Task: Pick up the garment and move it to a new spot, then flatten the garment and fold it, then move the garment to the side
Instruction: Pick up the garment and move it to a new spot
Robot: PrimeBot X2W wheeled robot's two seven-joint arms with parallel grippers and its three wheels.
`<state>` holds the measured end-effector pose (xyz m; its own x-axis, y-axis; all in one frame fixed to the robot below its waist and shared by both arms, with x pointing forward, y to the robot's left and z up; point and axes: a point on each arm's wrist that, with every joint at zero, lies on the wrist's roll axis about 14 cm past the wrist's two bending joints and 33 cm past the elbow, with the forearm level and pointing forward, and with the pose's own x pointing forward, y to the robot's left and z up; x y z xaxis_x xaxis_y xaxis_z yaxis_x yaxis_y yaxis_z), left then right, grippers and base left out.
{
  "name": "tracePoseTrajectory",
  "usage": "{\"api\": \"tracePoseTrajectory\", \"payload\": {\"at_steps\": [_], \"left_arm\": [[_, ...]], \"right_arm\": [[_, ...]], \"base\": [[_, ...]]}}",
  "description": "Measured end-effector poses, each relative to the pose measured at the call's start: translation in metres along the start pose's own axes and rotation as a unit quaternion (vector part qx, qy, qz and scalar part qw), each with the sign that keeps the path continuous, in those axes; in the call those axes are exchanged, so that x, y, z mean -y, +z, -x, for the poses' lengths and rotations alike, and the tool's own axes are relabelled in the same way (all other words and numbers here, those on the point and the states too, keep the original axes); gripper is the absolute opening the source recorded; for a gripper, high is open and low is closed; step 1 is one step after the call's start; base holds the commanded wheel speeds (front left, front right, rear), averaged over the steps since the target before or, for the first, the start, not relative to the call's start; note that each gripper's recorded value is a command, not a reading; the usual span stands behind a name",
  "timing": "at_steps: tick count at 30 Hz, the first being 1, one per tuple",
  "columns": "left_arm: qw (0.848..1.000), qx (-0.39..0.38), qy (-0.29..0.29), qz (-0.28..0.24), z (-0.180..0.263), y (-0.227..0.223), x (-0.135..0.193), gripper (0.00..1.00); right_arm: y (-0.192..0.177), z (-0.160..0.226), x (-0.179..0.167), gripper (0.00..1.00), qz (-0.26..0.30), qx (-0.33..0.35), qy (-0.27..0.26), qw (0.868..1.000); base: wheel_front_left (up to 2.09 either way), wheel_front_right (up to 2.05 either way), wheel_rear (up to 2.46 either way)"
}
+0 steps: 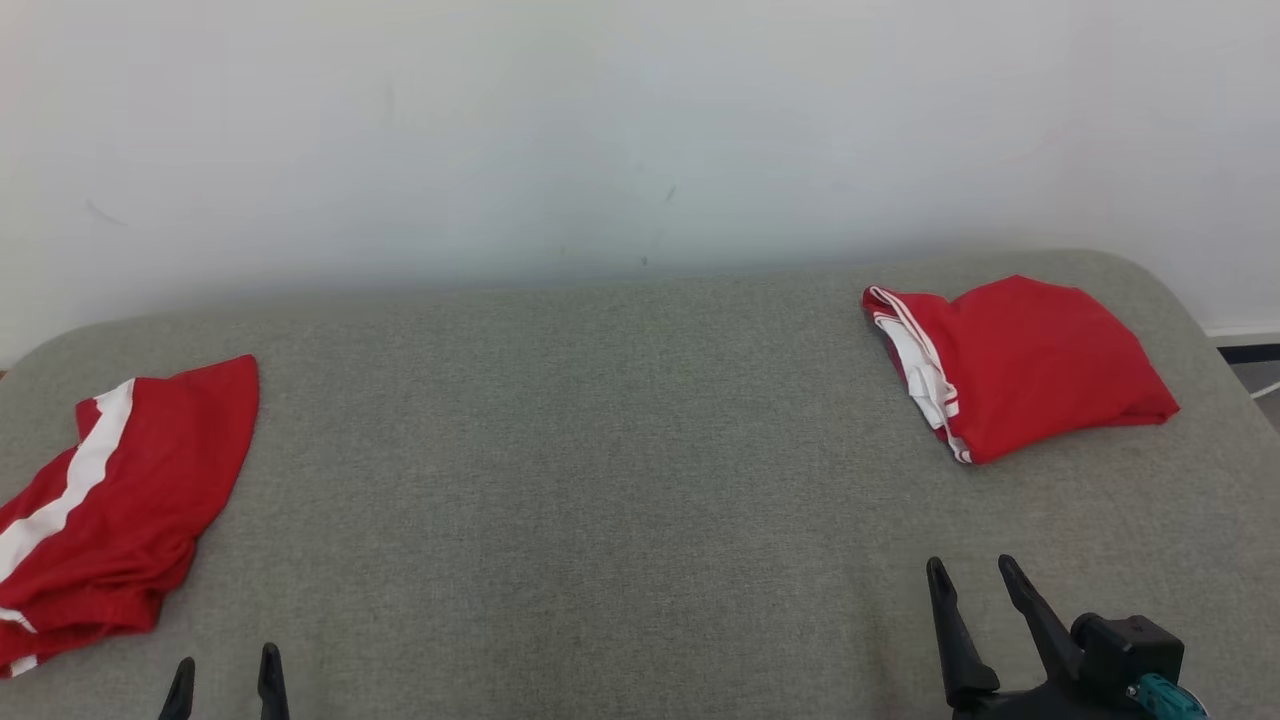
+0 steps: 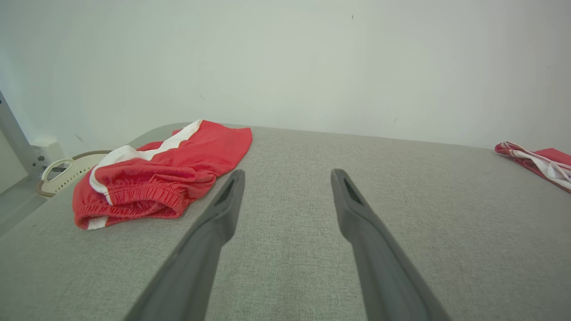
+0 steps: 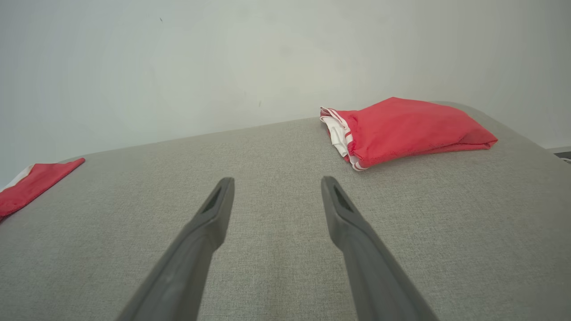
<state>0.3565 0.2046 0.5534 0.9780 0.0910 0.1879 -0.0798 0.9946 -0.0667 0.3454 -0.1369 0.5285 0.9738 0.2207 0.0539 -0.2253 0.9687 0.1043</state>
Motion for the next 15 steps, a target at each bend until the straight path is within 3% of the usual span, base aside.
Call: {"api": "tracePoseTrajectory", "payload": {"at_steps": [15], "left_arm": [[0.995, -0.005, 0.093, -0.019, 0.038, 0.008, -0.062, 1.00]], "right_arm": [[-0.016, -0.022, -0.047, 1.00, -0.013, -0.025, 0.077, 0.997]], "base": [[0.00, 0.00, 0.00]]}}
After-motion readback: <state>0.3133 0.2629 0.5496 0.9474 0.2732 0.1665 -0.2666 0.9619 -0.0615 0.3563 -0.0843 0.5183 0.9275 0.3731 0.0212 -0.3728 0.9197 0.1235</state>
